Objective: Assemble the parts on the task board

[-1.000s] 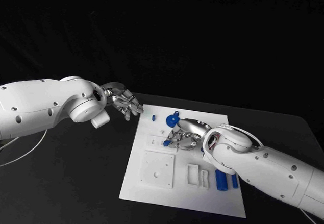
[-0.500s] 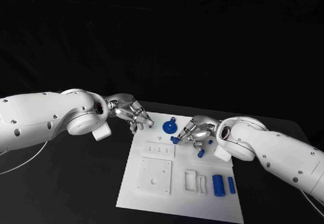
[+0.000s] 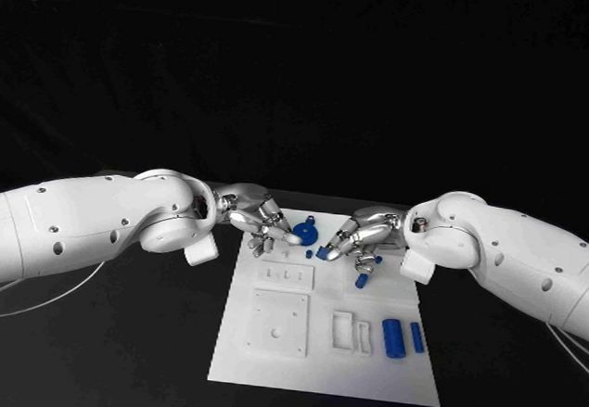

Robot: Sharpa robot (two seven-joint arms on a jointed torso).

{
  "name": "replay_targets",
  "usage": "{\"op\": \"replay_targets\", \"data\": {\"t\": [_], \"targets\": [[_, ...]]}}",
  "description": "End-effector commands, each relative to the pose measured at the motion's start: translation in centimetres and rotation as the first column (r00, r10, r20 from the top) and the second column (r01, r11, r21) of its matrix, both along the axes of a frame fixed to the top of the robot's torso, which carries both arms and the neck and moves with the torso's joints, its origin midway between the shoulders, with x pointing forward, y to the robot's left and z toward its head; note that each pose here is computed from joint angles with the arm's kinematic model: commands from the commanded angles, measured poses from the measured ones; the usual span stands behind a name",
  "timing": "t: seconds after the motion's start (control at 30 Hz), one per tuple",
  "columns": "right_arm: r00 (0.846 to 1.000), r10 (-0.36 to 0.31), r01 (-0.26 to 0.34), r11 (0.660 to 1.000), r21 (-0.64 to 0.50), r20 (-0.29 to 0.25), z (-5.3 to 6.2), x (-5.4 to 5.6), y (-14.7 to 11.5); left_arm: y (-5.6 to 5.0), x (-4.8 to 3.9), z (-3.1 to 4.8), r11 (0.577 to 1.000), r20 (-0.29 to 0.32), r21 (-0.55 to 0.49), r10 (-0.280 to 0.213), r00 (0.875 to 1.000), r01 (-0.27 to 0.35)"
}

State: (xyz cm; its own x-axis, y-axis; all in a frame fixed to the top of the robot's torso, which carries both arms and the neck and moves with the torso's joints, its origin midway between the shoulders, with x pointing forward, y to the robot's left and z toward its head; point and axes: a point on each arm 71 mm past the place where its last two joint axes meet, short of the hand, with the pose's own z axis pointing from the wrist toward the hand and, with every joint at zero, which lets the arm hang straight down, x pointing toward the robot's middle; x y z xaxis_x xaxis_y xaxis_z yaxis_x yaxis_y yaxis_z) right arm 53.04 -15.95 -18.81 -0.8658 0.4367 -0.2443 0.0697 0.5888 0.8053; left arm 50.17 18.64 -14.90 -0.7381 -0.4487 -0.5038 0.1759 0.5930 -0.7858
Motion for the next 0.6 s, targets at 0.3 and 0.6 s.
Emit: {"op": "replay_targets", "data": {"t": [0.3, 0.6], "targets": [[0.982, 0.098, -0.088, 0.994, 0.069, -0.162, 0.3, 0.0, 0.1, -2.6, 0.28, -0.35, 0.99, 0.065, 0.09, -0.116, 0.991, 0.11], [0.977, 0.127, -0.12, 0.992, 0.048, -0.171, 0.3, -0.1, 0.4, -3.3, 0.59, -0.33, 0.989, 0.086, 0.091, -0.124, 0.989, 0.116]]}}
